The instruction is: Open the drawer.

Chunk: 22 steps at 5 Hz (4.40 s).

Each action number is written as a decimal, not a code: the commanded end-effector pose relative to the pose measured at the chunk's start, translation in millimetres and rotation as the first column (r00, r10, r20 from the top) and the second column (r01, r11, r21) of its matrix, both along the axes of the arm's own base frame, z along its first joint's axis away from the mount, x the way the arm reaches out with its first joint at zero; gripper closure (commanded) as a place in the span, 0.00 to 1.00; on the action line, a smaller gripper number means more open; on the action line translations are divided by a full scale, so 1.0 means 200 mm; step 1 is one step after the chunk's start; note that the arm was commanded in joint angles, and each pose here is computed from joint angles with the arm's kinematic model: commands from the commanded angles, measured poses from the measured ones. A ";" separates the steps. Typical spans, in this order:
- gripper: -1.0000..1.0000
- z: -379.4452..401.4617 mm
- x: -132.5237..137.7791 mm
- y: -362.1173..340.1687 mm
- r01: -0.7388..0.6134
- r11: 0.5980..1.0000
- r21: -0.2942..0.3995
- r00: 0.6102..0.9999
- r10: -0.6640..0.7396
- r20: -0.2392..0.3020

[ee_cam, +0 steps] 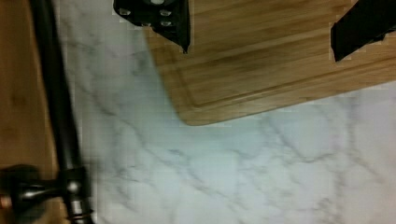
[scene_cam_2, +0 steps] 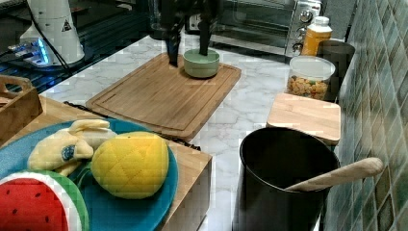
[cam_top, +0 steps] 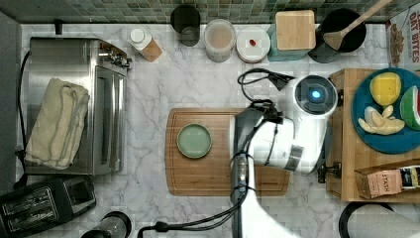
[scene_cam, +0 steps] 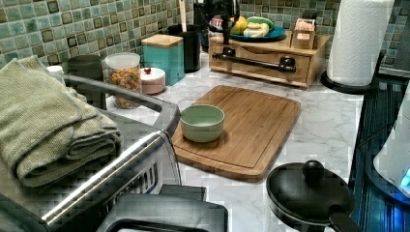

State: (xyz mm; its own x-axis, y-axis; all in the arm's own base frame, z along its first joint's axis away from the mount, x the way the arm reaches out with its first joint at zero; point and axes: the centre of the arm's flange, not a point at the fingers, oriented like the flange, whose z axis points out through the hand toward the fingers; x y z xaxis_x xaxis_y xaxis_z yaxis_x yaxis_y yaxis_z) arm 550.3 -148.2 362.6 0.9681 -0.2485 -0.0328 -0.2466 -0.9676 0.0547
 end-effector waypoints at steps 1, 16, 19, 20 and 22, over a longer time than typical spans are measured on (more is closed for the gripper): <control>0.00 0.08 -0.04 -0.34 -0.156 0.985 -0.078 0.983 0.163 0.085; 0.00 -0.70 -0.26 -0.64 -0.046 0.994 -0.097 0.996 0.053 0.075; 0.00 -0.64 -0.24 -0.39 -0.042 0.998 -0.044 0.999 0.043 0.016; 0.00 -0.64 -0.20 -0.17 -0.120 0.992 0.042 0.993 0.120 0.011; 0.00 -0.73 -0.14 0.48 -0.189 0.970 0.155 0.979 0.174 0.108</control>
